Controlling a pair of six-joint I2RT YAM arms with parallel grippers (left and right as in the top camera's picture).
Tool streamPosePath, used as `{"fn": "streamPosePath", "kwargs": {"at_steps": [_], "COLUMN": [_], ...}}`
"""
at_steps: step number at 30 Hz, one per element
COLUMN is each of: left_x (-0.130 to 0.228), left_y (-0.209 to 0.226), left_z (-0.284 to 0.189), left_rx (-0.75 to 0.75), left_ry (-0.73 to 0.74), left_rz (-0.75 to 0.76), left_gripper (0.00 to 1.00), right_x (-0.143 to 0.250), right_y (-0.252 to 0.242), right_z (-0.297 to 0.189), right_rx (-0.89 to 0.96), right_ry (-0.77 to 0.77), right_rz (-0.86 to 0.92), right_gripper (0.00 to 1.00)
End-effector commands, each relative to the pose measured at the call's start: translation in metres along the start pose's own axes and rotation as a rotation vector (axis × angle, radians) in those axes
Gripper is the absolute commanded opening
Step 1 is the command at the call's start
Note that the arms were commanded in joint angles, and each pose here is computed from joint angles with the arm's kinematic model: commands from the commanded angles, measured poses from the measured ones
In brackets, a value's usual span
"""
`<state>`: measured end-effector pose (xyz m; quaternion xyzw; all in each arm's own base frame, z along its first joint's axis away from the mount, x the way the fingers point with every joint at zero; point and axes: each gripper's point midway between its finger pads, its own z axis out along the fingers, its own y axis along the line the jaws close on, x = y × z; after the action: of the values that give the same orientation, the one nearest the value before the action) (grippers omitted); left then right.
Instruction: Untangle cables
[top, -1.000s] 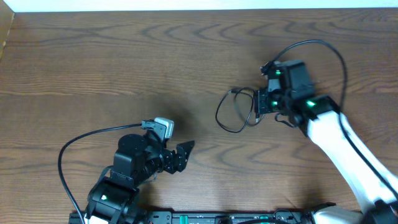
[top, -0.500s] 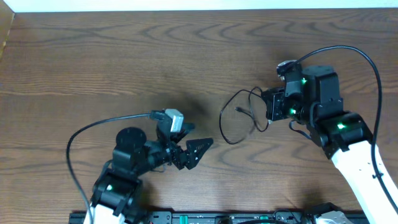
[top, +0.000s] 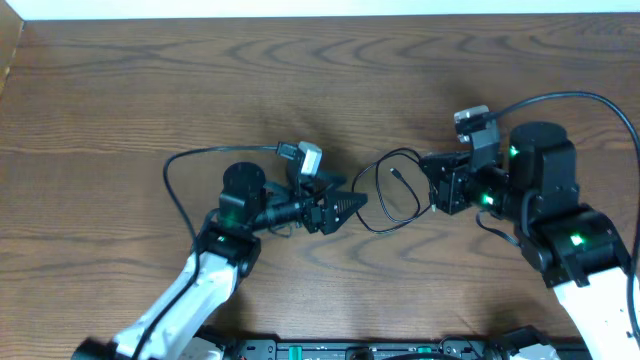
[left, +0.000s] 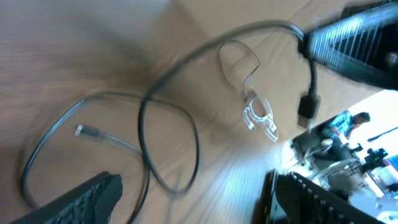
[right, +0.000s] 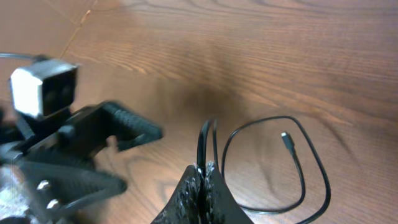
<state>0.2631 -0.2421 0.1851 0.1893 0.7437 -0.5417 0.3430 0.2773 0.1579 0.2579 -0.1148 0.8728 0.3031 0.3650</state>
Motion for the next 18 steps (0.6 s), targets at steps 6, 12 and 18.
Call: {"fn": "streamPosePath", "kwargs": {"at_steps": [6, 12, 18], "left_x": [0.004, 0.015, 0.012], "left_y": [0.003, 0.003, -0.014], "left_z": [0.016, 0.03, 0.042], "left_rx": [0.129, 0.162, 0.197], "left_ry": [0.028, 0.049, 0.01], "left_rz": [-0.038, -0.021, 0.056], "left_gripper": [0.86, 0.89, 0.89], "right_x": [-0.011, -0.013, -0.011], "right_y": [0.027, 0.039, 0.045], "right_z": [-0.028, -0.034, -0.035], "right_rx": [-0.084, -0.14, -0.177], "right_ry": [-0.078, -0.091, -0.08], "right_rz": [-0.056, -0.064, -0.06], "right_gripper": [0.01, 0.01, 0.01]}}
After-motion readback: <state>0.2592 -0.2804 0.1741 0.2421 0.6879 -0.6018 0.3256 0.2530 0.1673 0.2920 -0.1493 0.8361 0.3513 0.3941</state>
